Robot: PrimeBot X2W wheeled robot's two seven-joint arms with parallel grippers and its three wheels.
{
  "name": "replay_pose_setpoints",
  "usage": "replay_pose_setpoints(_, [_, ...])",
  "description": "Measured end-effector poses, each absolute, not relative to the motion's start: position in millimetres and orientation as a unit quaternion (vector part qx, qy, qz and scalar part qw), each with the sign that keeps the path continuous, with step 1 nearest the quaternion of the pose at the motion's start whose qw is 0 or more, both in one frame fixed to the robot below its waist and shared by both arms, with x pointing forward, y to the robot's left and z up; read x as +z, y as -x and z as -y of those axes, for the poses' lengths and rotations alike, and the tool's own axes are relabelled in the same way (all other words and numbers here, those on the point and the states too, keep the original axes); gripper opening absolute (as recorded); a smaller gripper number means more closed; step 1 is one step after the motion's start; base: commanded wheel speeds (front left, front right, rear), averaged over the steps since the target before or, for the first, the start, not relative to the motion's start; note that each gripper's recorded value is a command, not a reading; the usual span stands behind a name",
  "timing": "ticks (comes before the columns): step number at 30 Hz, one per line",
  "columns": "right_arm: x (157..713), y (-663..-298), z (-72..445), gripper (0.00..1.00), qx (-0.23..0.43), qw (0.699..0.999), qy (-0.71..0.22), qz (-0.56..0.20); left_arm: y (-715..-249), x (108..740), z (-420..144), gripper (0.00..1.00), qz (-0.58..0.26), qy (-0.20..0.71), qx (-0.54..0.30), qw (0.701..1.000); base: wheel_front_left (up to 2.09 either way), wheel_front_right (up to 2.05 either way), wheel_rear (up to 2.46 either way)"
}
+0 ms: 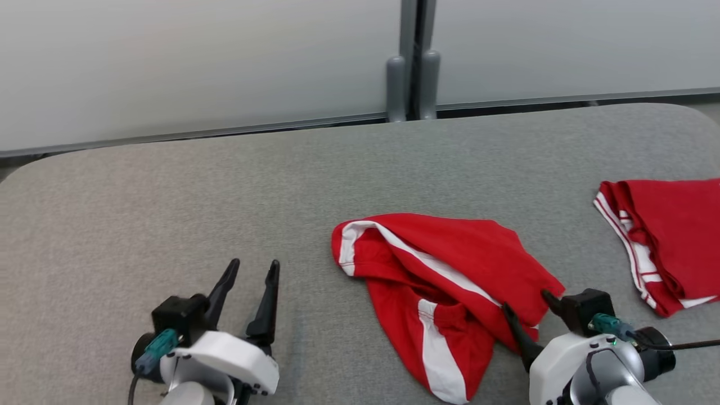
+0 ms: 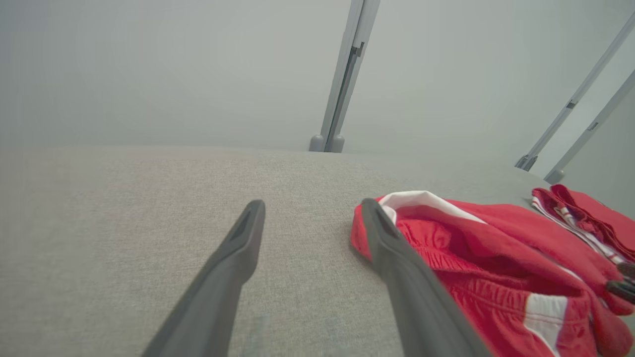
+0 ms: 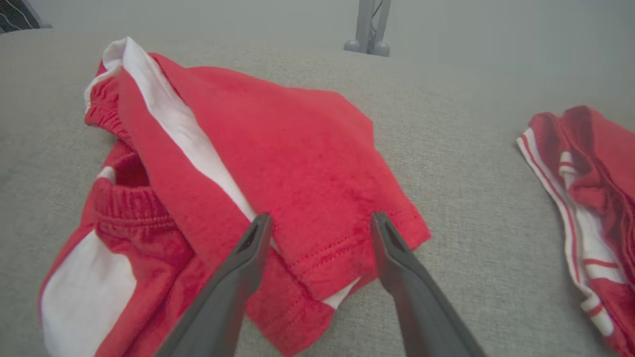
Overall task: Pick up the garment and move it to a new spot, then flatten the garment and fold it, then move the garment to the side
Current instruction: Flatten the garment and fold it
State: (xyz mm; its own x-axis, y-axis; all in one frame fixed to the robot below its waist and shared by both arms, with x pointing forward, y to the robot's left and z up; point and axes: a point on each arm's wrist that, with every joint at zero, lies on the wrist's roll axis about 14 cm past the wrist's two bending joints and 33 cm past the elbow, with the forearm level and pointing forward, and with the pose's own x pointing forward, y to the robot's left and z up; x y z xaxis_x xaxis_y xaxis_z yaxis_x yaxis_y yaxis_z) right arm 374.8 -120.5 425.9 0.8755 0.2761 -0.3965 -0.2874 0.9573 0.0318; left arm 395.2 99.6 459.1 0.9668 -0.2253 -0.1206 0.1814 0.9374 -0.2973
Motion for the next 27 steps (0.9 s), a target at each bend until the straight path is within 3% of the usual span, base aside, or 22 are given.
replay_pose_setpoints(7, [415, -367, 111, 1.0, 0.162, 0.957, 0.031, -0.239, -376, 452, -143, 1.0, -0.077, 0.146, -0.044, 0.985, 0.0, 0.0, 0.0])
replay_pose_setpoints(18, [411, -370, 131, 0.98, 0.128, 0.956, 0.062, -0.258, -377, 463, -155, 1.0, -0.056, 0.149, -0.027, 0.987, 0.0, 0.0, 0.0])
replay_pose_setpoints(19, [409, -369, 131, 0.93, 0.128, 0.955, 0.061, -0.262, -376, 462, -157, 1.0, -0.056, 0.151, -0.024, 0.987, 0.0, 0.0, 0.0])
replay_pose_setpoints(20, [408, -369, 130, 0.69, 0.128, 0.954, 0.061, -0.264, -375, 462, -158, 1.0, -0.058, 0.151, -0.023, 0.987, 0.0, 0.0, 0.0])
replay_pose_setpoints(21, [408, -369, 131, 0.38, 0.127, 0.954, 0.061, -0.264, -375, 461, -160, 1.0, -0.058, 0.151, -0.021, 0.987, 0.0, 0.0, 0.0])
replay_pose_setpoints(23, [410, -372, 132, 0.0, 0.126, 0.956, 0.064, -0.259, -376, 462, -162, 1.0, -0.057, 0.15, -0.019, 0.987, 0.0, 0.0, 0.0])
replay_pose_setpoints(27, [426, -390, 145, 0.0, 0.11, 0.965, 0.074, -0.227, -374, 462, -163, 1.0, -0.056, 0.151, -0.018, 0.987, 0.0, 0.0, 0.0])
